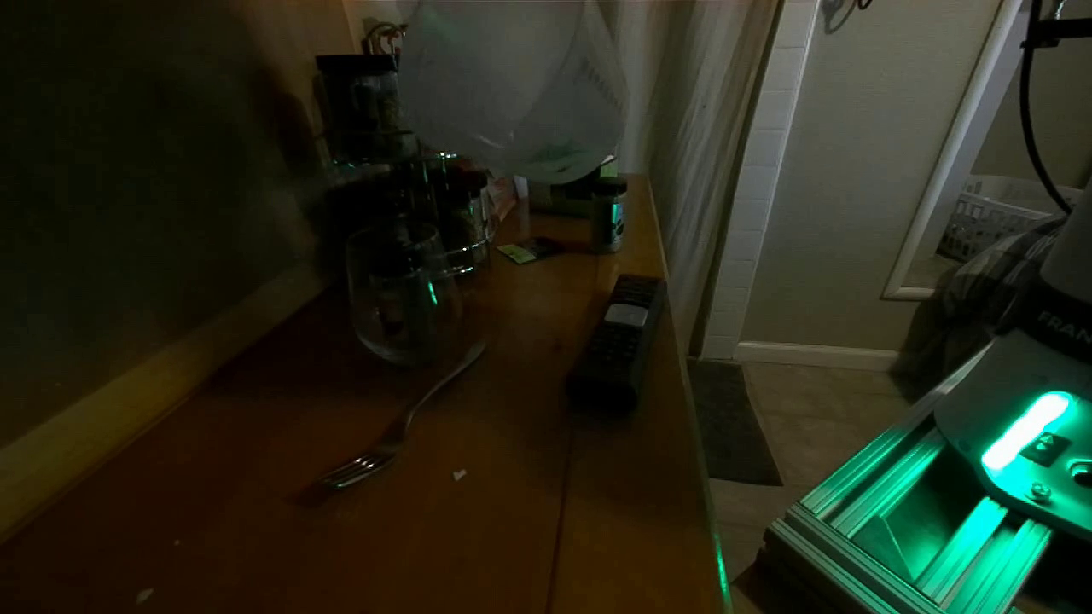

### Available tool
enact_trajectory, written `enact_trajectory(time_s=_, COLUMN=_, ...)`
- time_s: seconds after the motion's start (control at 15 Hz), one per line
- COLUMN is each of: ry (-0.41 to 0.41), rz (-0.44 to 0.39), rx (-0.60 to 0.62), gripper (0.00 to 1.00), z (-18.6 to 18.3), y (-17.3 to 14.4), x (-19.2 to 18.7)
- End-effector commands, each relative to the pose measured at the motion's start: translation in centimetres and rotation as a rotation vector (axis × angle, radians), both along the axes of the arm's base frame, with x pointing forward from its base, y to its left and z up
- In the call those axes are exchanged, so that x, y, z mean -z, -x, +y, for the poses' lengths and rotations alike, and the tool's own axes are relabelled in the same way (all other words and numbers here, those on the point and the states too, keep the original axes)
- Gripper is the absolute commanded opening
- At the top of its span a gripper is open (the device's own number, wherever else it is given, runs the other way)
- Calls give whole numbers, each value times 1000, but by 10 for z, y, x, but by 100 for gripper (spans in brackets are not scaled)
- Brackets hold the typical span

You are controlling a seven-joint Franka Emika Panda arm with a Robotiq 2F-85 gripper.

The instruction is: Pour out the fork from the jar

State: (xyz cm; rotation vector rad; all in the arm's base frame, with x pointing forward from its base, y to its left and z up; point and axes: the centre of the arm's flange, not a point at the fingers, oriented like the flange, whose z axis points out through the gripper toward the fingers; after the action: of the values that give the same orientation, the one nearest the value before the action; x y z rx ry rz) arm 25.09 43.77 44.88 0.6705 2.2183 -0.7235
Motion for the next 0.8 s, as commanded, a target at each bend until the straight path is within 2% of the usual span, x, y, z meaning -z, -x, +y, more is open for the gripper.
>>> enact_trajectory(time_s=0.0, ry=-206, rz=23, rx=1, gripper=10, z=-39, y=15, x=-26)
enact_trajectory(time_s=0.47, ry=-644, rz=116, rx=60, gripper=10, z=-89, y=59, x=-44)
enact_trajectory(time_s=0.73, ry=-866, rz=156, rx=108, gripper=10, z=-85, y=81, x=-32)
